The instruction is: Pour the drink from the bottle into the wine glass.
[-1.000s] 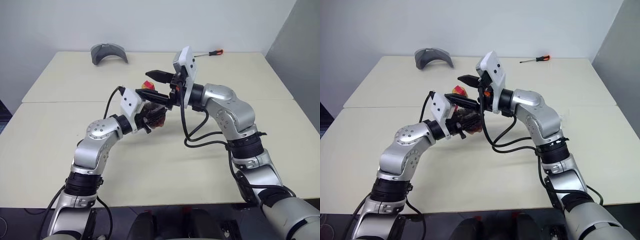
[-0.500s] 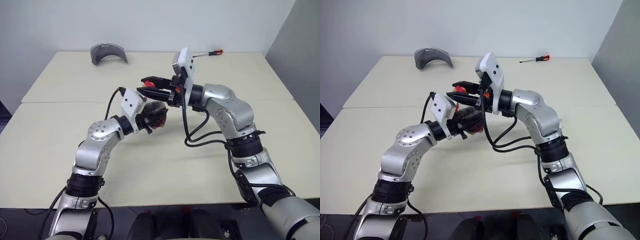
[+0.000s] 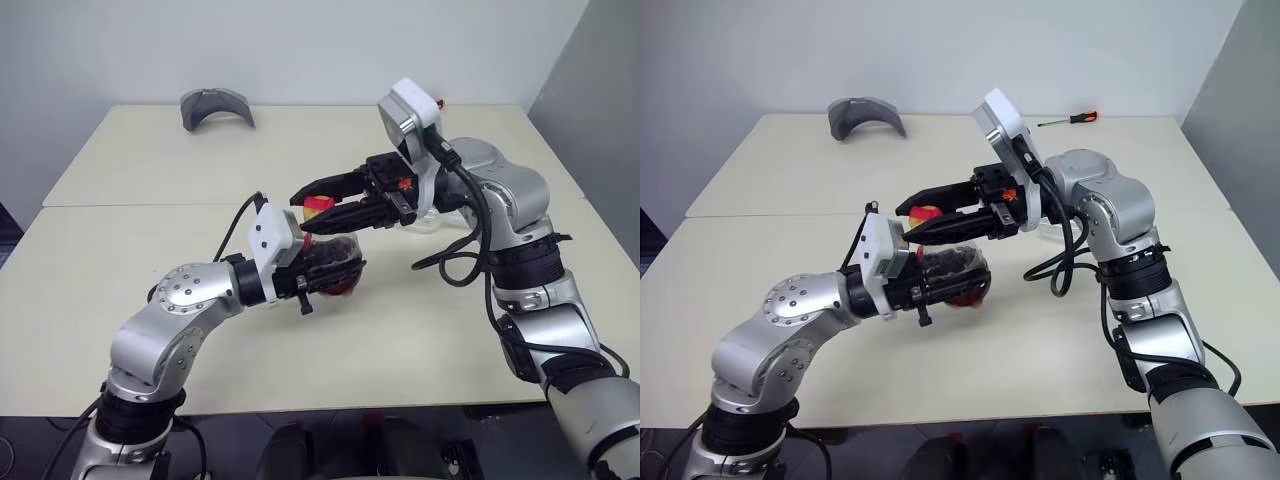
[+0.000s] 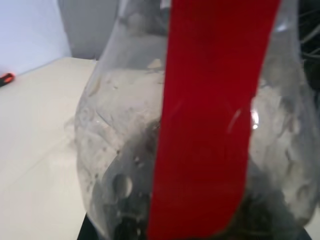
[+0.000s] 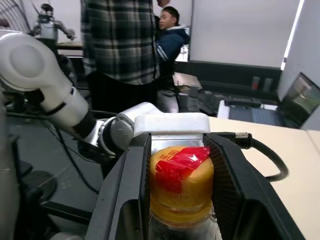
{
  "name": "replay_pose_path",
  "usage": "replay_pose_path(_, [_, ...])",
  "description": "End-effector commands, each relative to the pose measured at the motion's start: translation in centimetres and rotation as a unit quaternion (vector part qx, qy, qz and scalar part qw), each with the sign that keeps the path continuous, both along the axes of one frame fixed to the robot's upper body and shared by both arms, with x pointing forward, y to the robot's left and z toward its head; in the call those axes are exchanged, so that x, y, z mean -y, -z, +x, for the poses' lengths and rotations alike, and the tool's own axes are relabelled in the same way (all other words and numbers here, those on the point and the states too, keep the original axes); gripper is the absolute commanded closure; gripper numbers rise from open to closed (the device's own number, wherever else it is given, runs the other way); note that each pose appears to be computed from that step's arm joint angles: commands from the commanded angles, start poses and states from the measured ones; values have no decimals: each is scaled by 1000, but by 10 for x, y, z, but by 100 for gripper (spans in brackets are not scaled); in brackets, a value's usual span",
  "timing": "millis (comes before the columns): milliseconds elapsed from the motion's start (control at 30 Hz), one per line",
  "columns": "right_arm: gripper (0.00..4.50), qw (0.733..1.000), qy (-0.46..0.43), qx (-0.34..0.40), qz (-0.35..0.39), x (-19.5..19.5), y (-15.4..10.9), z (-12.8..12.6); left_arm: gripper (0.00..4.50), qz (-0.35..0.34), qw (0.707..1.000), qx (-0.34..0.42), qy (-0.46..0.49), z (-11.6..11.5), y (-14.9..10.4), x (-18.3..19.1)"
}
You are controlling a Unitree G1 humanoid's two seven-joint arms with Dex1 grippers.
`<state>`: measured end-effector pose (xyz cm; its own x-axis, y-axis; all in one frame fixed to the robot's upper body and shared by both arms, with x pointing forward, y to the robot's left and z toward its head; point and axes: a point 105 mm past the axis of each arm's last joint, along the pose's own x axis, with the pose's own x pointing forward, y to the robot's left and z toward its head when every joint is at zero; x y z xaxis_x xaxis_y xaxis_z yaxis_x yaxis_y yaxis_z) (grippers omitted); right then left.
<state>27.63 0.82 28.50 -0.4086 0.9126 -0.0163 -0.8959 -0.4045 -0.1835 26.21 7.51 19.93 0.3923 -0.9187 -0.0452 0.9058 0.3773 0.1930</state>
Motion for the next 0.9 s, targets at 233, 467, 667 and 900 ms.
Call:
replay_pose_path(233, [144, 998, 57, 1, 29, 3, -13, 6, 283, -12, 1000, 0, 14, -7, -3, 5])
replay_pose_path(467, [2, 984, 172, -10, 50, 29, -2, 10, 283, -45, 994, -26, -97, 11, 13, -8])
replay_pose_path(667, [2, 963, 258, -4, 80, 25, 4, 18, 283, -42, 990, -13, -134, 29, 15, -13])
replay_pose_path(900, [2, 954, 283, 18, 97, -2, 4, 25, 283, -44, 988, 15, -147, 59, 6, -14])
